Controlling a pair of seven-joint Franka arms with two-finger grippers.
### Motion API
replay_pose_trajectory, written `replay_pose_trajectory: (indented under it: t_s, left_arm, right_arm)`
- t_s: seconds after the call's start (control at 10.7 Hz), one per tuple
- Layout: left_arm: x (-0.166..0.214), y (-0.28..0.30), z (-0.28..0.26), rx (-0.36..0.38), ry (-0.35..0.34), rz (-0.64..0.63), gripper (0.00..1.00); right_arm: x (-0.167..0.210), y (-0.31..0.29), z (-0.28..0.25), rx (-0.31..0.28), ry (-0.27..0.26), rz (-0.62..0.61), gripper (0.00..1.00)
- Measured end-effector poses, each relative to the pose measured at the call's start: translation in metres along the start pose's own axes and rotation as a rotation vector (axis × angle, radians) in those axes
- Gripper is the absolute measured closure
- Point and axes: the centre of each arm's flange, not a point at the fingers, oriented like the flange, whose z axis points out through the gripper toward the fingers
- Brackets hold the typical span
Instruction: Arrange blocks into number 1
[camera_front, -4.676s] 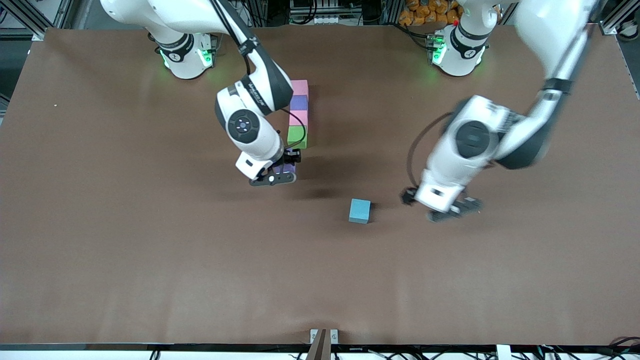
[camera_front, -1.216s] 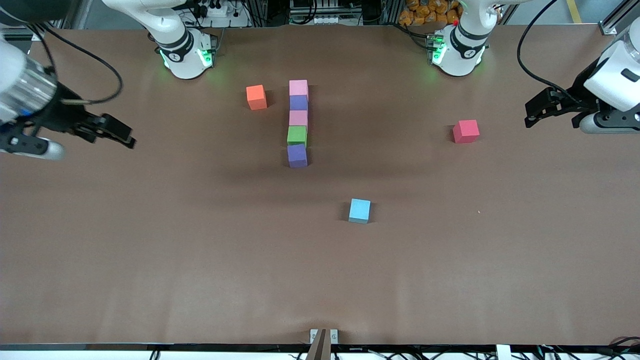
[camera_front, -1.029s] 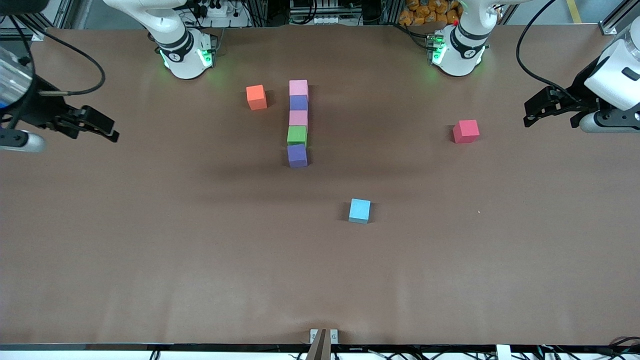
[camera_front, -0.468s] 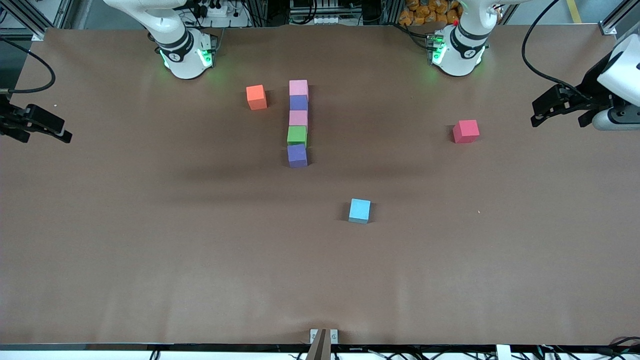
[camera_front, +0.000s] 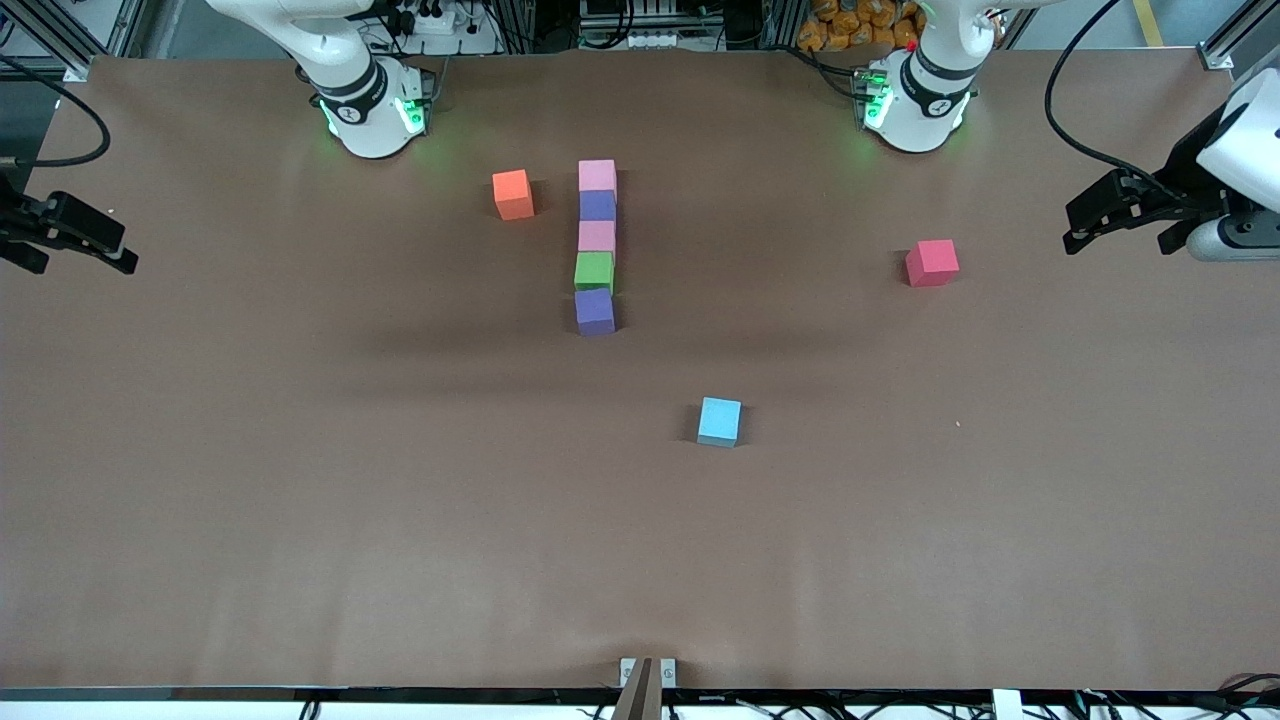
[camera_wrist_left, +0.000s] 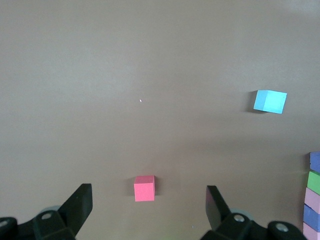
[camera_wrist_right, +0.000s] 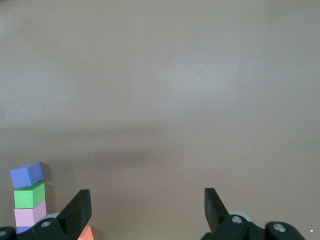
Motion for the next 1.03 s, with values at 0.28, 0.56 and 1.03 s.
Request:
replay_pose_trajectory:
  t_s: [0.28,0.56,1.03]
  left_arm:
    - [0.0,0.0004,0.0,0.0,0.0,0.001,0.0]
    - [-0.0001,0.0008,0.0,0.0,0.0,0.002,0.0]
    - [0.0003,0.0012,0.0009,0.0,-0.002,0.003,0.0]
  right_arm:
    - [-0.0033,-0.0018,-0.0045,0.001,0.004,-0.004,0.0]
    - [-0.0033,-0.0017,-0.0038,0.0,0.002,-0.003,0.0]
    - [-0.0033,-0.0011,-0.0038,-0.002,0.002,-0.003,0.0]
